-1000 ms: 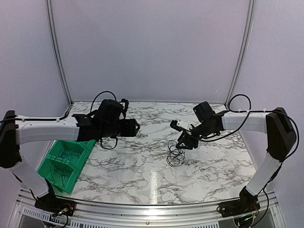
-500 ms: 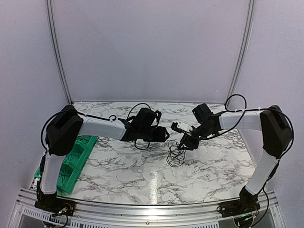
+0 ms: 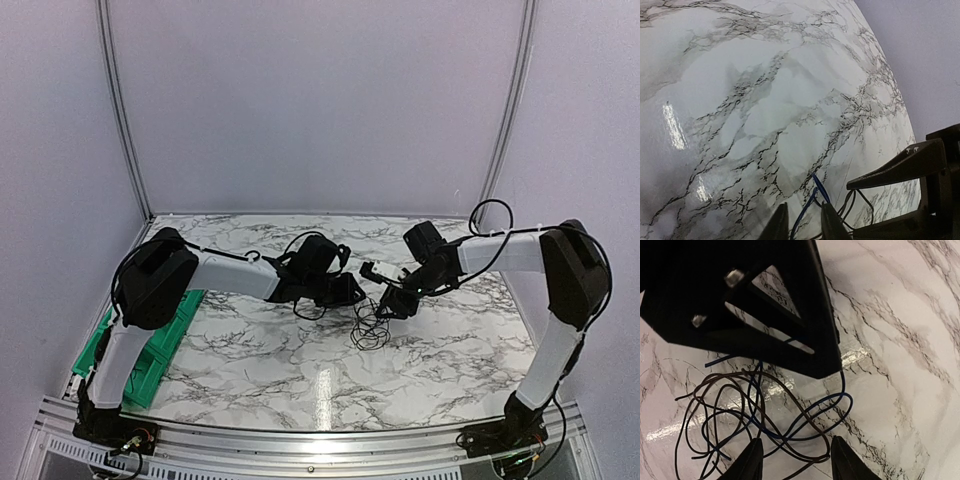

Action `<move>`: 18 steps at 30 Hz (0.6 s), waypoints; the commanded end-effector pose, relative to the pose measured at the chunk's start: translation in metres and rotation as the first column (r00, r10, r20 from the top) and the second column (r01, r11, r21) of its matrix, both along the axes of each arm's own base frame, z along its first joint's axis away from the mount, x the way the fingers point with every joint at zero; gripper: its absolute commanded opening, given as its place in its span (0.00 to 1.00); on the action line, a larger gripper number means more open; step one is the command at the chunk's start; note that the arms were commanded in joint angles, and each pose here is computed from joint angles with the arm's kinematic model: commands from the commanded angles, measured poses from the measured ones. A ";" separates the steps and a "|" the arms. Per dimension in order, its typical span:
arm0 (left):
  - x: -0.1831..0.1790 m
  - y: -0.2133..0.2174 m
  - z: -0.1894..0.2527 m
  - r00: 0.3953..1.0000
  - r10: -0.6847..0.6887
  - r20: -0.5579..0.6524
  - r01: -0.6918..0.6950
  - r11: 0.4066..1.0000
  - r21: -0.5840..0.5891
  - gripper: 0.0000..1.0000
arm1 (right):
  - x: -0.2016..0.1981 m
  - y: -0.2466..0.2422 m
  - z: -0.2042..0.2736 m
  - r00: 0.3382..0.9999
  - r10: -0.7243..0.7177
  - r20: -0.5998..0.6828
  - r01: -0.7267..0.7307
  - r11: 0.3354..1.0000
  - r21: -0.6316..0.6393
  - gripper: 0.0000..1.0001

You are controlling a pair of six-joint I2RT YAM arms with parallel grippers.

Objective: Untangle the cables

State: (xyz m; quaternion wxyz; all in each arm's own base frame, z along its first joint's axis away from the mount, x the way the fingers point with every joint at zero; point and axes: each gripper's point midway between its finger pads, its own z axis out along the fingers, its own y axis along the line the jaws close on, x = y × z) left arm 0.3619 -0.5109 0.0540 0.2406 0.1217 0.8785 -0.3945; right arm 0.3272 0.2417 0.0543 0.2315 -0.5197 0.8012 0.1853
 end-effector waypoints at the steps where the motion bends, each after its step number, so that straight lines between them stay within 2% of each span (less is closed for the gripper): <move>1: 0.000 -0.002 0.010 1.000 -0.004 0.007 0.005 0.999 -0.031 0.11 | 0.009 -0.002 -0.005 1.000 -0.008 0.001 0.008 1.000 -0.028 0.48; 3: -0.001 0.003 0.017 1.000 0.005 0.019 -0.004 0.999 -0.032 0.01 | 0.010 -0.004 -0.014 1.000 -0.014 -0.012 0.013 0.999 -0.046 0.48; 7: -0.001 0.018 0.043 0.997 0.046 0.064 -0.044 0.998 -0.035 0.00 | 0.014 -0.012 -0.032 0.998 -0.046 -0.036 0.042 0.993 -0.106 0.43; 9: -0.003 0.030 0.060 0.992 0.076 0.097 -0.073 0.997 -0.038 0.00 | 0.015 -0.014 -0.037 0.997 -0.053 -0.048 0.047 0.992 -0.118 0.32; 13: -0.011 0.062 0.108 0.974 0.145 0.175 -0.135 0.989 -0.065 0.00 | 0.014 -0.017 -0.046 0.994 -0.066 -0.086 0.054 0.989 -0.139 0.01; 18: -0.028 0.127 0.152 0.921 0.269 0.281 -0.257 0.963 -0.080 0.00 | 0.017 -0.025 -0.055 0.993 -0.087 -0.086 0.070 0.981 -0.183 0.00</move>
